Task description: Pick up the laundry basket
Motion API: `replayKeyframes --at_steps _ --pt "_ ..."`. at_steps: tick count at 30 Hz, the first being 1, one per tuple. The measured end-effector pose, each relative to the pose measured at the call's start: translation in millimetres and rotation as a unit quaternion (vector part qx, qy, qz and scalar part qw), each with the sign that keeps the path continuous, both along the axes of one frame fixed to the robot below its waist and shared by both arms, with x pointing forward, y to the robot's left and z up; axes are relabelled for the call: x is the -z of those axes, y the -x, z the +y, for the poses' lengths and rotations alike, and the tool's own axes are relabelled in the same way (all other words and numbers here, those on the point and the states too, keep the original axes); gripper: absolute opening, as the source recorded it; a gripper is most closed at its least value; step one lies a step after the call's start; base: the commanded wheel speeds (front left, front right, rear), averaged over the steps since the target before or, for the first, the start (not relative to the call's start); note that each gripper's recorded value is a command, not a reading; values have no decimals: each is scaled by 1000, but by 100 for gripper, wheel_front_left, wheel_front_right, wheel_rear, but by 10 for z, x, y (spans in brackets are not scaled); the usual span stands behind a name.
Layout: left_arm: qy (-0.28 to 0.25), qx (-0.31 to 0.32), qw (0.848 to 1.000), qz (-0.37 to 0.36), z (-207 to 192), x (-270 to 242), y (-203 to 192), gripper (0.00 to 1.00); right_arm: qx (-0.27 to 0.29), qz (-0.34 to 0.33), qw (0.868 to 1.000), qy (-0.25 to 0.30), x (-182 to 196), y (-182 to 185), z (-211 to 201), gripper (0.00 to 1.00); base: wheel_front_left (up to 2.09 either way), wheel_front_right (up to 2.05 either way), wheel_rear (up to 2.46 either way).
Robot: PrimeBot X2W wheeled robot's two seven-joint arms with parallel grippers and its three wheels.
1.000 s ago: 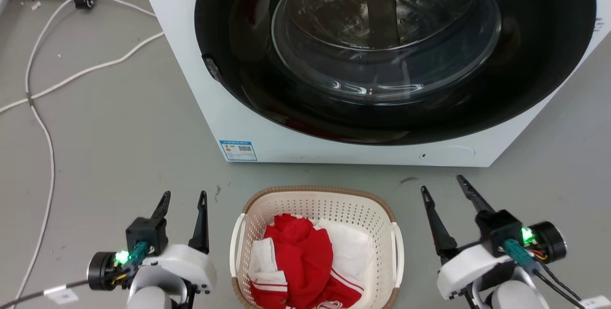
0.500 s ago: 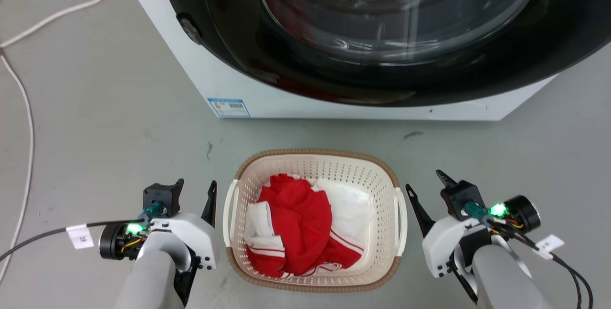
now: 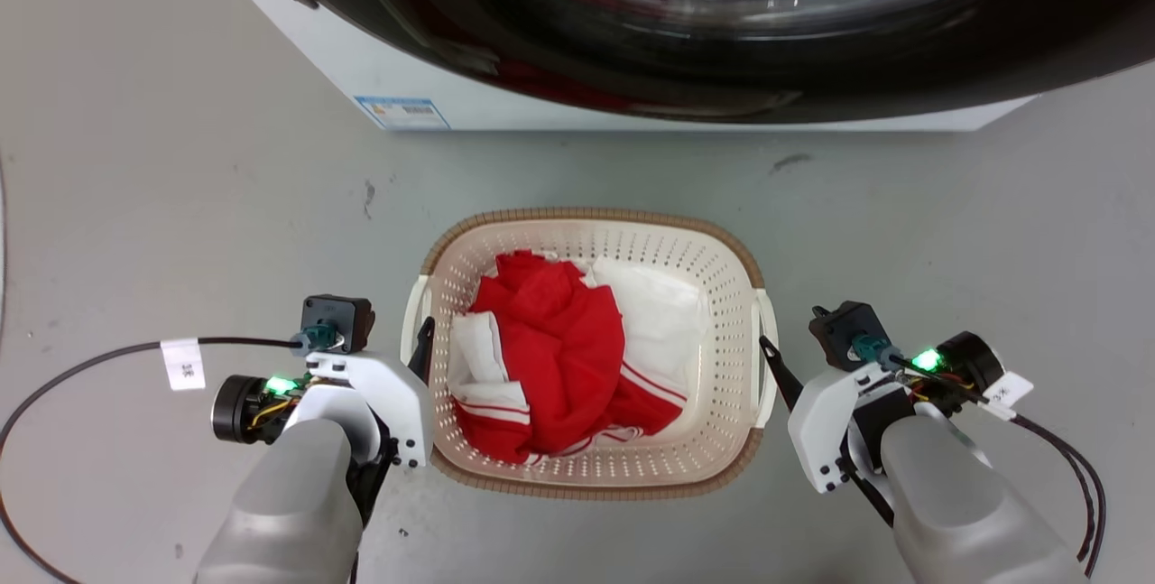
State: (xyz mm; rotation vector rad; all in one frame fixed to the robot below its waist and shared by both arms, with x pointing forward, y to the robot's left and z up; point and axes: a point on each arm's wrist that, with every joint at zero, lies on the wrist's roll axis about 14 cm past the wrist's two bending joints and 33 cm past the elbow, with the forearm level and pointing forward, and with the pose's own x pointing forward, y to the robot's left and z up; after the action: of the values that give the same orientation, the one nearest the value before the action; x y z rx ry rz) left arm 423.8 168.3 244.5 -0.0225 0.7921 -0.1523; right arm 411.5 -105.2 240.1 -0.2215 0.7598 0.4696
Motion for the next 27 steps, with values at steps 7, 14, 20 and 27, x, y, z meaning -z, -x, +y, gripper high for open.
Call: replayKeyframes --at_steps 7,14,20,27 --pt "1 5 999 48 -15 265 83 100 3 52 999 3 270 119 -12 100 0 0 0" --pt "4 7 997 79 -32 479 139 100 -2 97 995 6 513 213 19 100 0 0 0" --pt "5 13 994 107 -47 643 230 100 -1 139 990 11 714 335 35 100 0 0 0" --pt "10 19 991 136 -94 801 314 100 2 167 986 11 883 380 58 100 0 0 0"
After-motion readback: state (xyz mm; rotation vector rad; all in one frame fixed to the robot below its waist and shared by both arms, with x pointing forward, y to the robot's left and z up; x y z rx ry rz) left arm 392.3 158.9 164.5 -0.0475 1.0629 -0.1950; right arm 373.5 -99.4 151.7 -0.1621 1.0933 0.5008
